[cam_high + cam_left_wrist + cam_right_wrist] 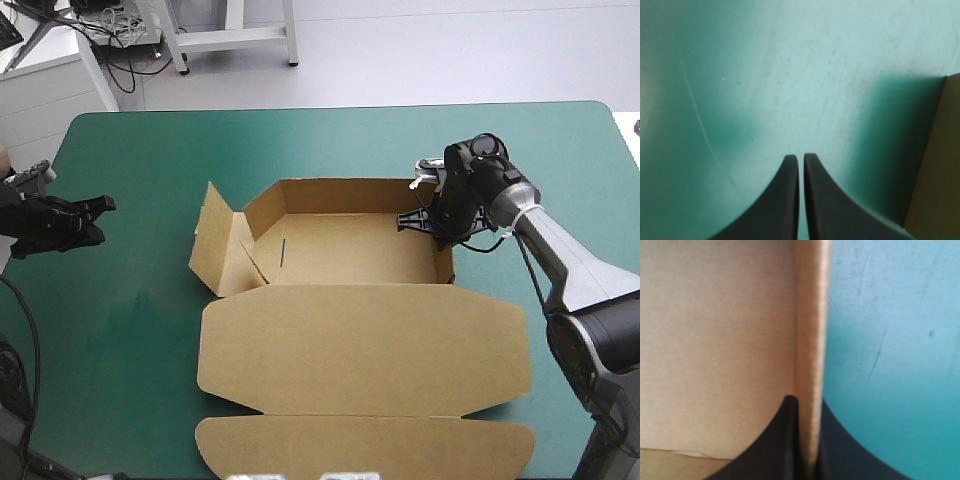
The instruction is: Fold the box
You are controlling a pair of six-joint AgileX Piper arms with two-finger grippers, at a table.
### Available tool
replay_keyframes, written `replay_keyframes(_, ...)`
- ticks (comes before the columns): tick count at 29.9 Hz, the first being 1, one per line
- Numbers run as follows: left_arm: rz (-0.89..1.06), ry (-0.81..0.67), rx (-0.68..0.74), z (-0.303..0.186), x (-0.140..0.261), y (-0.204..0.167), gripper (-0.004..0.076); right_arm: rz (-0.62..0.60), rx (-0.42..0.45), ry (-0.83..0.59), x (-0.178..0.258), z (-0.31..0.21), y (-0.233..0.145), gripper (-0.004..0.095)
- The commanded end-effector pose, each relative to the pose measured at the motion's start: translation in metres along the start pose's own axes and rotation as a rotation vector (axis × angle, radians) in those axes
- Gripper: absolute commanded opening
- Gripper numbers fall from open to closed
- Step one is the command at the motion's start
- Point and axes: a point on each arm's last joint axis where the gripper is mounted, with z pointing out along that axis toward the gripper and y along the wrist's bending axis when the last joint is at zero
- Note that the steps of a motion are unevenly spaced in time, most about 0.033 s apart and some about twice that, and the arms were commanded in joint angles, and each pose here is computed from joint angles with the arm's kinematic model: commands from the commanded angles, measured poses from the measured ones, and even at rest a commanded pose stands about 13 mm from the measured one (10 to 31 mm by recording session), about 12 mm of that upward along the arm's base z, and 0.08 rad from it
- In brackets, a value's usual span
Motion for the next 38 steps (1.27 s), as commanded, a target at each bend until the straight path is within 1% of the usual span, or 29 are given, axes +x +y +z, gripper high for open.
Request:
replay_keyframes(1,0.023,-0.104,0.031,-0.022,-0.005,-0.01,0.0015,-0.018,-0.022,-0.12,0.006,-0.059,-0.003,-0.0015)
replay_keyframes(4,0.025,-0.12,0.028,-0.022,-0.007,-0.01,0.0015,-0.027,-0.042,-0.214,0.01,-0.093,-0.004,-0.0015)
replay_keyframes(6,0.061,-0.128,0.024,-0.022,-0.007,-0.01,0.0015,-0.028,-0.058,-0.287,0.017,-0.119,-0.006,-0.0015)
replay_keyframes(9,0.073,-0.134,0.02,-0.022,-0.008,-0.01,0.0015,-0.027,-0.078,-0.379,0.033,-0.155,-0.01,-0.0015)
replay_keyframes(12,0.079,-0.136,0.017,-0.022,-0.008,-0.009,0.0015,-0.042,-0.089,-0.444,0.048,-0.178,-0.014,-0.0014)
replay_keyframes(17,0.127,-0.117,0.018,-0.022,-0.006,-0.01,0.0015,-0.048,-0.106,-0.499,0.063,-0.199,-0.017,-0.0015)
replay_keyframes(20,0.151,-0.09,0.029,-0.021,-0.004,-0.01,0.0015,-0.06,-0.11,-0.504,0.064,-0.201,-0.017,-0.0015)
replay_keyframes(25,0.149,-0.091,0.029,-0.021,-0.004,-0.01,0.0018,-0.062,-0.113,-0.519,0.062,-0.201,-0.016,-0.0015)
replay_keyframes(27,0.15,-0.088,0.027,-0.021,-0.004,-0.01,0.0038,-0.076,-0.116,-0.525,0.062,-0.201,-0.016,-0.0015)
replay_keyframes(29,0.15,-0.073,0.031,-0.021,-0.002,-0.01,0.0095,-0.094,-0.111,-0.524,0.062,-0.201,-0.016,-0.0015)
replay_keyframes(30,0.151,-0.064,0.033,-0.021,-0.001,-0.011,0.0139,-0.096,-0.11,-0.524,0.062,-0.201,-0.016,-0.0015)
replay_keyframes(33,0.153,-0.048,0.036,-0.021,0.0,-0.011,0.0321,-0.096,-0.11,-0.524,0.062,-0.201,-0.016,-0.0015)
replay_keyframes(35,0.153,-0.047,0.037,-0.021,0.0,-0.011,0.0466,-0.096,-0.11,-0.524,0.062,-0.201,-0.016,-0.0015)
replay_keyframes(37,0.144,-0.039,0.039,-0.021,0.001,-0.011,0.0552,-0.096,-0.118,-0.523,0.062,-0.201,-0.015,-0.0015)
replay_keyframes(38,0.144,-0.026,0.041,-0.021,0.002,-0.011,0.0571,-0.095,-0.124,-0.522,0.063,-0.201,-0.015,-0.0015)
